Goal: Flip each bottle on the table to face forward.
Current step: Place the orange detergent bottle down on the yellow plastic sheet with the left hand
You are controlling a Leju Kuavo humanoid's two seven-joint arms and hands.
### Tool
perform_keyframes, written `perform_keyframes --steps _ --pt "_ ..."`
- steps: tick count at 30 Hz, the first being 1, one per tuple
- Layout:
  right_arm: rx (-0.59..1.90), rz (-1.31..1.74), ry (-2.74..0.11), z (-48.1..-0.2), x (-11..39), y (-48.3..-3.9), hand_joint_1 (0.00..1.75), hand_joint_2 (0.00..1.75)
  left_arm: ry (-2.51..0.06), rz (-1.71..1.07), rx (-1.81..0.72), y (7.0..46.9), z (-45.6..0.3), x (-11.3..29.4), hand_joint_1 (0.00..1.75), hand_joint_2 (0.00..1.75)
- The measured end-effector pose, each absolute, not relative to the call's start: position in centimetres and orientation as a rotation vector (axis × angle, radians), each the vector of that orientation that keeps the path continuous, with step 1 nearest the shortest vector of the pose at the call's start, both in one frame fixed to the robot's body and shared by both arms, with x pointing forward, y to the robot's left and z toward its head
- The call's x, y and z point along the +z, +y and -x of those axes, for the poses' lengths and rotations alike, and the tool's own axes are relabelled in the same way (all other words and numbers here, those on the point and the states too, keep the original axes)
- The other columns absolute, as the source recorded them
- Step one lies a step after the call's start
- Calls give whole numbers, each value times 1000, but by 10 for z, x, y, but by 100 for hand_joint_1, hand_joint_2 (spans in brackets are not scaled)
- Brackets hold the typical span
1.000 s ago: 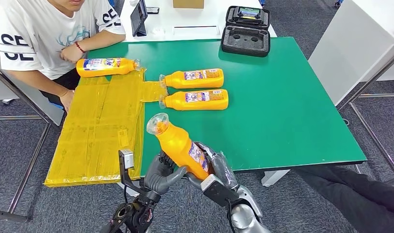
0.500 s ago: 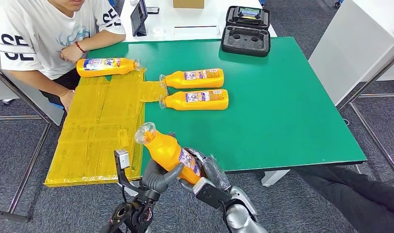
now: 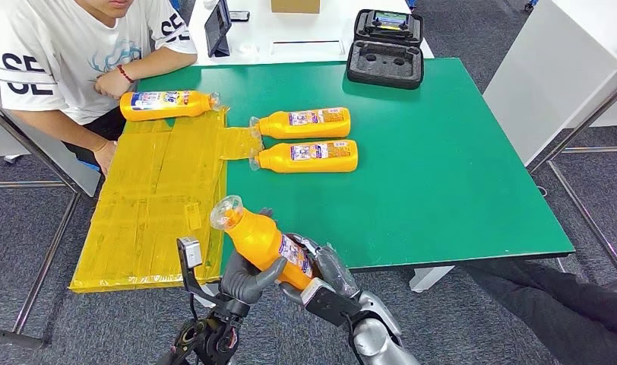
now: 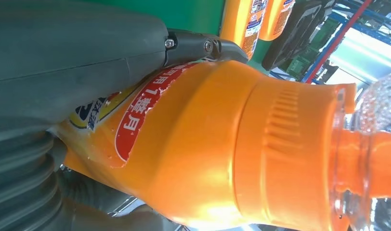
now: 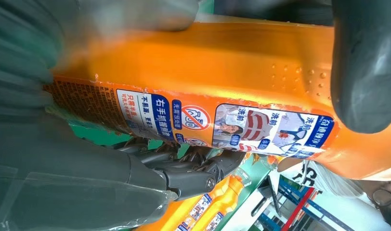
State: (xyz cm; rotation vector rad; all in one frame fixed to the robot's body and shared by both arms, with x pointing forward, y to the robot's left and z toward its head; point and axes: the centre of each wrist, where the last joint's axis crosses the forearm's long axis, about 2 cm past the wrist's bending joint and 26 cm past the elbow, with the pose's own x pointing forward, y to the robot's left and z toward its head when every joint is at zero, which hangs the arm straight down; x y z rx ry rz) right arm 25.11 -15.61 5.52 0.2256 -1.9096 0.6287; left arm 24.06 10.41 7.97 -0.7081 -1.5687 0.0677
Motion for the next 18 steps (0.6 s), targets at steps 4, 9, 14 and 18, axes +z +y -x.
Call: perform_keyframes --steps 4,9,14,18 --pt "630 -226 -1909 -252 55 -156 174 175 -1570 711 65 104 -241 79 175 175" --pt "629 -228 -1910 -252 55 -155 174 175 -1577 711 59 106 -242 79 175 175" --pt "628 -231 -1911 -252 55 -154 174 175 -1581 709 62 107 -242 79 175 175" --pt "630 -234 -1912 -252 55 -154 175 175 -1582 708 64 107 -242 79 175 175"
